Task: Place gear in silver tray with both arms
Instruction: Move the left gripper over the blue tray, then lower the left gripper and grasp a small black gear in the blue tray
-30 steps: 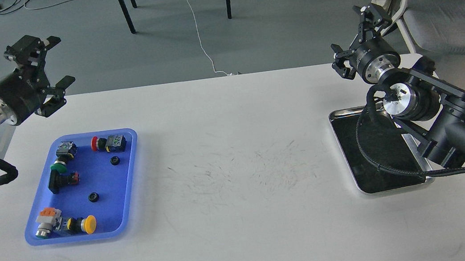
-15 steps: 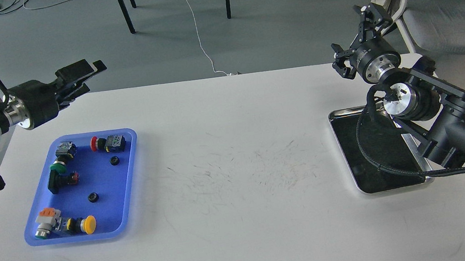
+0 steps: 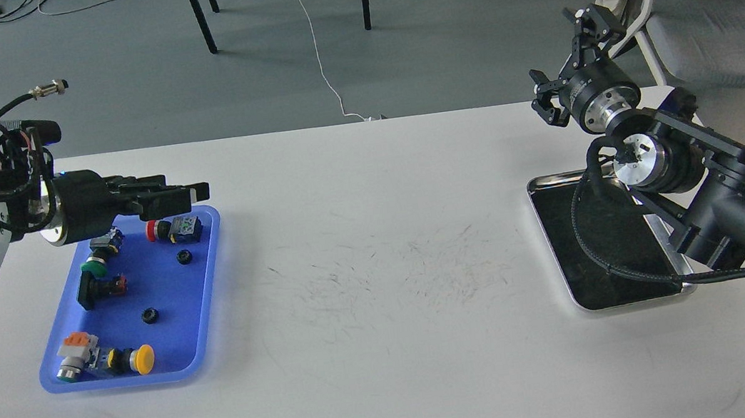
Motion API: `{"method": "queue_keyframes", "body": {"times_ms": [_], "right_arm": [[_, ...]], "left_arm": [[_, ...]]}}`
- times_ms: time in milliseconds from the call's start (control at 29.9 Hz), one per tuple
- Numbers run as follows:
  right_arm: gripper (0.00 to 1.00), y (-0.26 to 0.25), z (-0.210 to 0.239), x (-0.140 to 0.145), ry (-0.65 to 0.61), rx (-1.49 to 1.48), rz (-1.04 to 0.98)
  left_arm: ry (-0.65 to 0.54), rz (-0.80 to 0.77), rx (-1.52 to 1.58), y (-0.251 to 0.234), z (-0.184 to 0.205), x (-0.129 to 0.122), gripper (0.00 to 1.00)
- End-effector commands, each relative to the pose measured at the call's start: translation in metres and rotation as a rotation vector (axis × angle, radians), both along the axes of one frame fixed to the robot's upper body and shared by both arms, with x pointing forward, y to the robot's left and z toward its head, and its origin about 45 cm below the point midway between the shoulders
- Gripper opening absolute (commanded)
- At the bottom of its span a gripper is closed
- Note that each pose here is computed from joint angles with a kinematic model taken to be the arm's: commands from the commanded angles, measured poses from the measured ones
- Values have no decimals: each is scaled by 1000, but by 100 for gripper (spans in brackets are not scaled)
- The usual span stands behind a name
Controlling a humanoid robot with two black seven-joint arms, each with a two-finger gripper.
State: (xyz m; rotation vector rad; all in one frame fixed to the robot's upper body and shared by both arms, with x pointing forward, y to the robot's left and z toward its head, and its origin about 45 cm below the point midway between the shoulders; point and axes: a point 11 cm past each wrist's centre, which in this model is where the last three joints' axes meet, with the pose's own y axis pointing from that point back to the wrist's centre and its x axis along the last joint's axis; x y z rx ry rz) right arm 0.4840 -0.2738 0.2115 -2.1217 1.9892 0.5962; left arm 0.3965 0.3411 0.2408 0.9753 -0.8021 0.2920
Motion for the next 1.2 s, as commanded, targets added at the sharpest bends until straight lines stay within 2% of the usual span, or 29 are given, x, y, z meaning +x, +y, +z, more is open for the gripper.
{"method": "queue_keyframes", "body": {"times_ms": [0,134,334,435,836,1170], "right_arm": [[99,-1,0,0,0,-1,-1],[99,-1,1,0,-1,-3,-1],[99,-3,1,0,-1,-7,-4],[99,-3,1,0,-1,-7,-4],[99,-3,1,0,-3,-22,-1],[99,-3,1,0,-3,-24,-1]], "left_arm": [[2,-36,61,-2,-12,-1,94],[-45,-87,181,2,-33,2,92],[-59,-75,271,21,-60,4,86],[-68,-74,297,28,-66,3,79],[-50,-61,313,31,-82,1,73],[-34,-57,301,27,-100,-5,73]]}}
